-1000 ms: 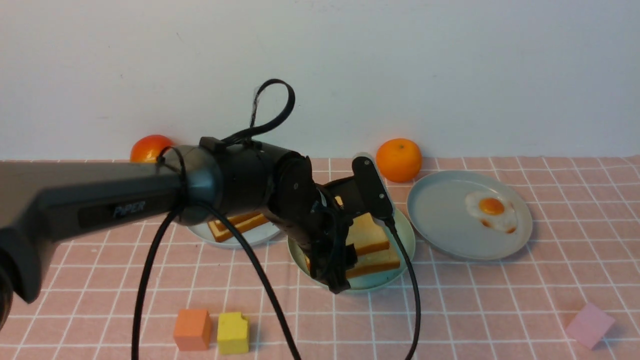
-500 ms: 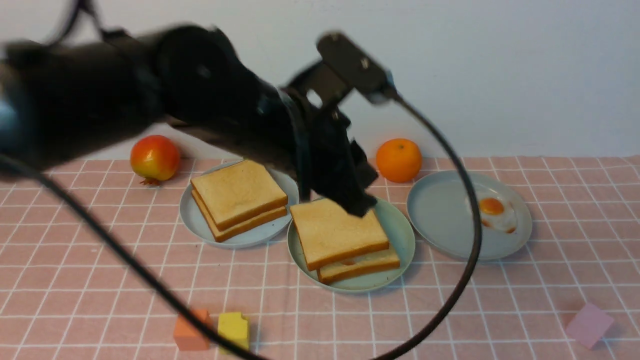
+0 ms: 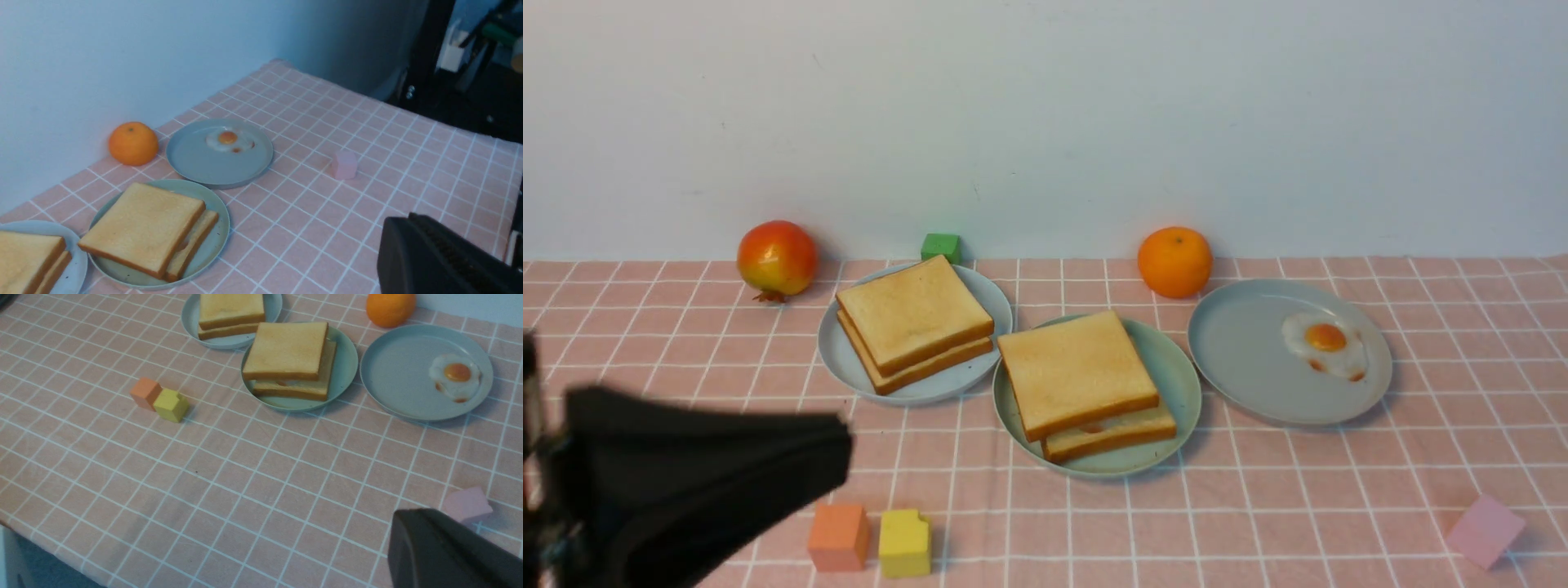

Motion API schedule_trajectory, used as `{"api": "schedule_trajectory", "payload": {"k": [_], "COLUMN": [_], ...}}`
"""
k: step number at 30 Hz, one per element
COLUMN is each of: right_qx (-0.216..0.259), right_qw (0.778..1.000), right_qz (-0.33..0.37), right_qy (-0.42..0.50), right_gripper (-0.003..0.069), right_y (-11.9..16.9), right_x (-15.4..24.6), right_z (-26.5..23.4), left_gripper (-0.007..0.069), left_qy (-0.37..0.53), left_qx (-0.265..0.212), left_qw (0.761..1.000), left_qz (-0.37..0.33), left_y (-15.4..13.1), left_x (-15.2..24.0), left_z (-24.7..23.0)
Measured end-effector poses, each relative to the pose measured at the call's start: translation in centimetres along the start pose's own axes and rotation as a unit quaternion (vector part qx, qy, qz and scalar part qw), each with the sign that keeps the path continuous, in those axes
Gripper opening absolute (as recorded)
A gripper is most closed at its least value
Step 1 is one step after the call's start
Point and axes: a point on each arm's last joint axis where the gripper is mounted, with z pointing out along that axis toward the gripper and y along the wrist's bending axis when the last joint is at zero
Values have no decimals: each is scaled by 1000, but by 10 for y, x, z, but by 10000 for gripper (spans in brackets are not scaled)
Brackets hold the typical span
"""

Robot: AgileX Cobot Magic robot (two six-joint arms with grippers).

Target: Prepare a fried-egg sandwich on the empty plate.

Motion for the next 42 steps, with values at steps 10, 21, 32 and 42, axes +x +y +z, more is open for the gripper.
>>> {"api": "schedule_trajectory", "payload": {"k": [10, 21, 32, 42], "right_qx": [11, 13, 43, 182], "right_qw": [998, 997, 994, 978], "right_qz": [47, 54, 77, 58], "right_qy": [45, 55, 66, -87], "right_gripper": [1, 9, 15, -7], "right_y": [-4, -5, -8, -32], "right_x": [32, 35, 48, 124], "right_z": [24, 26, 32, 101], "left_gripper": [13, 13, 13, 13], "left_qy": [-130, -106, -83, -80], "left_qx": [-62, -60, -43, -40], "left_qw": [988, 991, 994, 994], "left_qz": [-57, -64, -64, -63], "left_y": [13, 14, 11, 11], "left_x": [64, 78, 82, 82], "left_z": [-36, -32, -31, -31]}}
